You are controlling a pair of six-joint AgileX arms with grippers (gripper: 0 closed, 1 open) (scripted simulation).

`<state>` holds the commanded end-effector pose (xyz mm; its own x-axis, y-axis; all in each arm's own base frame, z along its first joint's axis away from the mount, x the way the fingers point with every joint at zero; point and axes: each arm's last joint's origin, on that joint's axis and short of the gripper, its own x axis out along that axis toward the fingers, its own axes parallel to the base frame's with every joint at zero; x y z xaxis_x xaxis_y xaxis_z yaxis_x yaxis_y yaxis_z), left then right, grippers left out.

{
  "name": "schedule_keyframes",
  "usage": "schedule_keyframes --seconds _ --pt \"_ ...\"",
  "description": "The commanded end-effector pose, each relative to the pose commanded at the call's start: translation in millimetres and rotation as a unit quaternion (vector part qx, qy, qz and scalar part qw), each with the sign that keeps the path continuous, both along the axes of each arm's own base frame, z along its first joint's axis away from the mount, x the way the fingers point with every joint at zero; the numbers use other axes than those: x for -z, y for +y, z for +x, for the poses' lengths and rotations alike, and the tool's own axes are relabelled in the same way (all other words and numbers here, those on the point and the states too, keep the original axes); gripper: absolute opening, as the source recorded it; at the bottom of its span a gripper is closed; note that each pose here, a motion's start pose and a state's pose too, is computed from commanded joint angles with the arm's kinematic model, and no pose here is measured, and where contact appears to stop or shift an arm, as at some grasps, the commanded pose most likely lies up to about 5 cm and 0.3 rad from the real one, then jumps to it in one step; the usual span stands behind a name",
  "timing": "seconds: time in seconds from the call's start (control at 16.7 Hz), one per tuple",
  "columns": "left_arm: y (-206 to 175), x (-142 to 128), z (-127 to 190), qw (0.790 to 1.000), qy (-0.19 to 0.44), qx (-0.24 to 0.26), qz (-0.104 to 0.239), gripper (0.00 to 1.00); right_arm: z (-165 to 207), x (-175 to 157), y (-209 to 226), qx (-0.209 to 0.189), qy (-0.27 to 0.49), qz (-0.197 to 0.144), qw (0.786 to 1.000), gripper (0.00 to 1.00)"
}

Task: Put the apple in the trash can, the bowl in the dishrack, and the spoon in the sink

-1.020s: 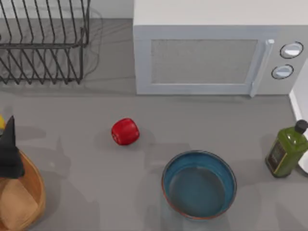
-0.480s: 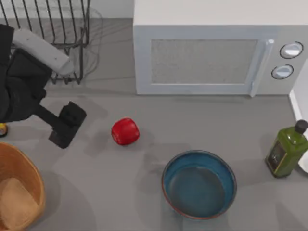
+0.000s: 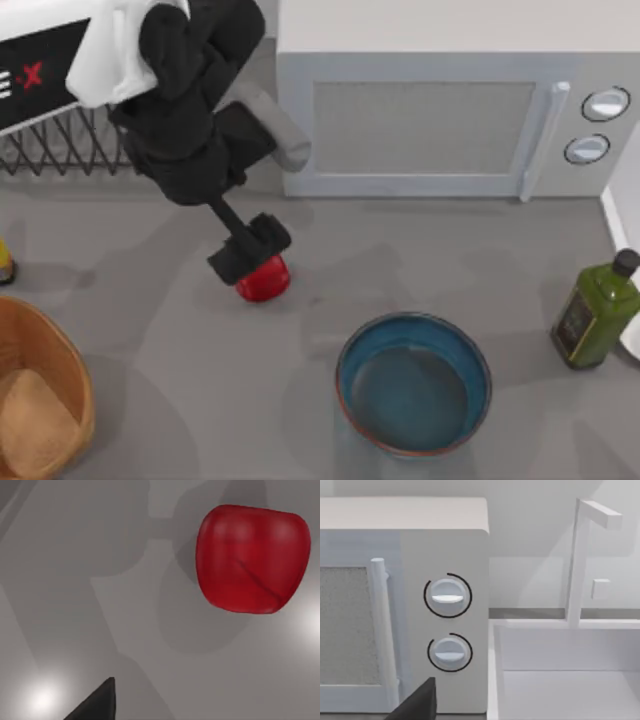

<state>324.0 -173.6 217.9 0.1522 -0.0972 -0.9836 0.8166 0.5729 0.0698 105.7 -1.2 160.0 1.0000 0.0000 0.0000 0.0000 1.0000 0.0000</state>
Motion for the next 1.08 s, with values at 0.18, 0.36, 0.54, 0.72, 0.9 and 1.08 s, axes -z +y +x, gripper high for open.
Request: schedule_keyframes --seconds 0.18,0.36,0.54,0.72,0.9,1.08 --pt "-21.0 20.4 24.0 0.998 0.057 0.018 0.025 1.00 0.0 0.0 0.0 0.000 0.000 0.000 1.000 1.00" --pt "-32.4 33.3 40.9 0.995 0.092 0.022 0.036 1.00 0.0 0.0 0.0 0.000 0.000 0.000 1.000 1.00" --pt "-37.1 37.5 50.9 0.993 0.109 0.020 0.038 1.00 0.0 0.0 0.0 0.000 0.000 0.000 1.000 1.00" --pt "-38.3 39.6 54.1 0.993 0.114 0.019 0.039 1.00 0.0 0.0 0.0 0.000 0.000 0.000 1.000 1.00" --pt "-38.3 39.6 54.1 0.993 0.114 0.019 0.039 1.00 0.0 0.0 0.0 0.000 0.000 0.000 1.000 1.00" --pt "-37.9 44.6 53.8 0.992 0.115 0.018 0.039 1.00 0.0 0.0 0.0 0.000 0.000 0.000 1.000 1.00"
